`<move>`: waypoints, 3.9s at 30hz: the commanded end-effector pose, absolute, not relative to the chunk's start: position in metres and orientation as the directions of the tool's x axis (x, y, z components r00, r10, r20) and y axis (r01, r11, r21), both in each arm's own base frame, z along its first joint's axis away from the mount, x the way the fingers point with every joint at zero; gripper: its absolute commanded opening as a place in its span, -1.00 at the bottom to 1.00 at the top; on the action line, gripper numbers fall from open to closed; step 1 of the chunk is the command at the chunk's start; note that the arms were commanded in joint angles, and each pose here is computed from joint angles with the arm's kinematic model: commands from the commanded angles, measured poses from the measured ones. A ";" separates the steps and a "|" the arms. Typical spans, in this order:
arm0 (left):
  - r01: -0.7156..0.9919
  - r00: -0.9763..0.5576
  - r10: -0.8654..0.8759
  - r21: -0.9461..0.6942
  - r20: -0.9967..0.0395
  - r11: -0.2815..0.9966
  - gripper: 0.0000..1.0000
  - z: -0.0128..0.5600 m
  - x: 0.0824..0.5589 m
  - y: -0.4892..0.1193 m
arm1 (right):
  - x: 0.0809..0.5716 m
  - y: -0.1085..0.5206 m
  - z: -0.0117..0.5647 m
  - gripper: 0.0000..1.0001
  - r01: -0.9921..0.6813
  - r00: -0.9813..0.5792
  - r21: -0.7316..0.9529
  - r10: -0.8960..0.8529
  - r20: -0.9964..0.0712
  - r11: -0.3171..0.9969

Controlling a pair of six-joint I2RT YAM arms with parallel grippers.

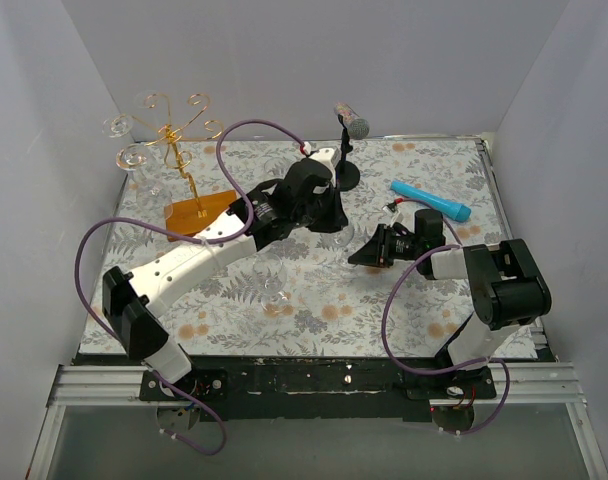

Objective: Place the wine glass upside down on the wine glass rack
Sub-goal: Pick up the wine glass at the center of the board, then turn the wine glass upside down at the wine rack.

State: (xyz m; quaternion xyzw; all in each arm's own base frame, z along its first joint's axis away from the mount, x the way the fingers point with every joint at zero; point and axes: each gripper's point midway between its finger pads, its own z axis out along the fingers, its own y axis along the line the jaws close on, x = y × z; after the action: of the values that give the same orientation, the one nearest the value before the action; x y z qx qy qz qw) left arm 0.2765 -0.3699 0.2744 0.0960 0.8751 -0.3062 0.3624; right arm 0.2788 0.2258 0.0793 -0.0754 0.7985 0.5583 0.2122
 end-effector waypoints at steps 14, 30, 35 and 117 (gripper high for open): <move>0.418 -0.647 -0.188 -0.550 -0.739 0.723 -1.00 0.331 0.273 -0.367 | 0.281 0.227 0.112 -0.97 -0.463 -0.851 0.842 0.129 -0.510 0.276; 0.411 -0.528 -0.344 -0.588 -0.776 0.696 0.46 0.378 0.251 -0.309 | 0.282 0.223 0.132 -0.97 -0.537 -0.805 0.805 0.131 -0.579 0.253; 0.407 -0.462 -0.375 -0.568 -0.804 0.716 0.80 0.391 0.244 -0.280 | 0.283 0.221 0.135 -0.97 -0.562 -0.788 0.787 0.124 -0.603 0.255; 0.576 -0.458 -0.488 -0.666 -0.743 0.474 0.96 0.430 0.180 -0.252 | 0.308 0.099 0.265 -0.97 -0.806 0.103 -0.420 -0.598 -0.795 0.418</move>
State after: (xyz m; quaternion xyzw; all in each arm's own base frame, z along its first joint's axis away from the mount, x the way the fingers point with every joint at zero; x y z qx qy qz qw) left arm 0.1910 -0.2387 0.4214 0.0155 0.6995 -0.4687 0.5392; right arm 0.3044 0.1005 0.2262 -0.4841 0.7114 0.1399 0.4899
